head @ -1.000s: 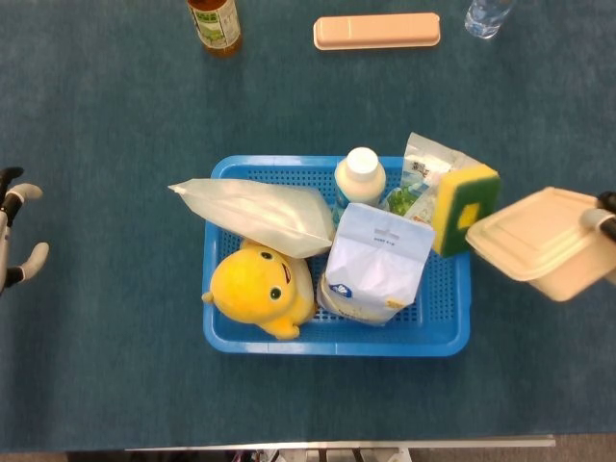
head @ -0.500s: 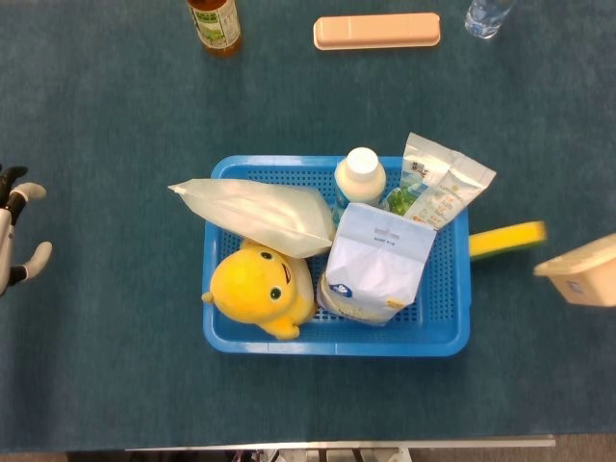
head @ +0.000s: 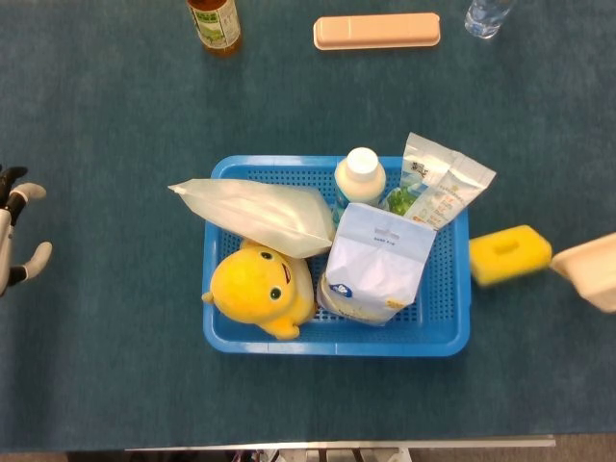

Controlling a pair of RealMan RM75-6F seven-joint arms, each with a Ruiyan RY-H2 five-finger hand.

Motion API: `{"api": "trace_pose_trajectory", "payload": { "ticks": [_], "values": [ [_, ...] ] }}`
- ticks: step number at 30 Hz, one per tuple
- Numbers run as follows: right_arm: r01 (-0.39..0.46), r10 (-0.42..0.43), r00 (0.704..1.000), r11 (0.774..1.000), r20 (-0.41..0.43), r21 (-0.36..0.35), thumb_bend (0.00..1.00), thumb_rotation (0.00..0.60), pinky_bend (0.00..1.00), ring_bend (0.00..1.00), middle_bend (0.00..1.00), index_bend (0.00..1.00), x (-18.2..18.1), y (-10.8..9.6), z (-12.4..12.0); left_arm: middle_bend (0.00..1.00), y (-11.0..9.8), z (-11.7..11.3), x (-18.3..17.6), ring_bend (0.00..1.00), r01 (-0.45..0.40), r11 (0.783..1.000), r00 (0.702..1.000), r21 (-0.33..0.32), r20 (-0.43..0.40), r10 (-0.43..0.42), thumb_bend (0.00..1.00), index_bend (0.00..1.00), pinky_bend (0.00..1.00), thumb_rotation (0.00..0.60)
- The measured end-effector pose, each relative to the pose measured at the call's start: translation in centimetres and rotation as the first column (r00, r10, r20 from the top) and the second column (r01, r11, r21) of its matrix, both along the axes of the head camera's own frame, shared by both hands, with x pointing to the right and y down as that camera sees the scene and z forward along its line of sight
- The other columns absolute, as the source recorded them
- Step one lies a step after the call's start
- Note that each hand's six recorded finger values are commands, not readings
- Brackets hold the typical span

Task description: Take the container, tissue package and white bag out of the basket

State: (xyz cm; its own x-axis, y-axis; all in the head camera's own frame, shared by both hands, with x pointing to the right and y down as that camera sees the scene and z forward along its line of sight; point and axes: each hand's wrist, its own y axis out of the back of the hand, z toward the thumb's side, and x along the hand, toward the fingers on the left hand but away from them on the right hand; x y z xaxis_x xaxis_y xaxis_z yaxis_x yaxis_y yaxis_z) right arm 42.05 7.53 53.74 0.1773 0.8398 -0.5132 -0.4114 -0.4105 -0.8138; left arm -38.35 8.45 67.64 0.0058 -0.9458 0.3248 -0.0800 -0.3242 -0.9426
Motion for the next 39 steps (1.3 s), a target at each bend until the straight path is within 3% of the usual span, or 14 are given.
{"api": "trace_pose_trajectory", "payload": {
  "ticks": [9,15,22,31,39],
  "values": [
    [0.029,-0.031,0.997,0.999,0.077,0.037,0.0,0.6,0.46,0.17,0.17,0.09,-0.8,-0.6,0.4,0.18,0.1,-0.1,-0.2,0.12,0.004,1.0,1.0,0.003,-0.004,-0.004,0.24,0.3,0.3,0.6],
    [0.141,-0.165,0.97,0.98,0.178,0.142,0.0,0.6,0.45,0.17,0.17,0.09,-2.6,-1.7,1.1,0.18,0.2,0.1,-0.3,0.12,0.008,1.0,1.0,-0.002,-0.004,-0.008,0.24,0.3,0.3,0.6],
    [0.261,-0.315,0.906,0.941,0.282,0.214,0.0,0.6,0.45,0.17,0.17,0.09,-5.2,-2.9,3.7,0.18,0.4,0.0,-0.7,0.12,0.019,1.0,1.0,-0.002,-0.006,-0.019,0.24,0.3,0.3,0.6],
    [0.34,-0.394,0.819,0.919,0.417,0.199,0.0,0.6,0.45,0.15,0.15,0.07,-8.1,-3.7,6.9,0.18,0.6,0.1,-1.0,0.12,0.028,1.0,1.0,-0.005,-0.008,-0.028,0.24,0.3,0.3,0.6],
    [0.37,-0.428,0.745,0.903,0.511,0.217,0.0,0.6,0.45,0.12,0.11,0.02,-10.1,-3.8,7.9,0.18,0.7,0.2,-1.2,0.12,0.031,1.0,0.999,-0.006,-0.012,-0.031,0.24,0.3,0.3,0.6]
  ]
}}
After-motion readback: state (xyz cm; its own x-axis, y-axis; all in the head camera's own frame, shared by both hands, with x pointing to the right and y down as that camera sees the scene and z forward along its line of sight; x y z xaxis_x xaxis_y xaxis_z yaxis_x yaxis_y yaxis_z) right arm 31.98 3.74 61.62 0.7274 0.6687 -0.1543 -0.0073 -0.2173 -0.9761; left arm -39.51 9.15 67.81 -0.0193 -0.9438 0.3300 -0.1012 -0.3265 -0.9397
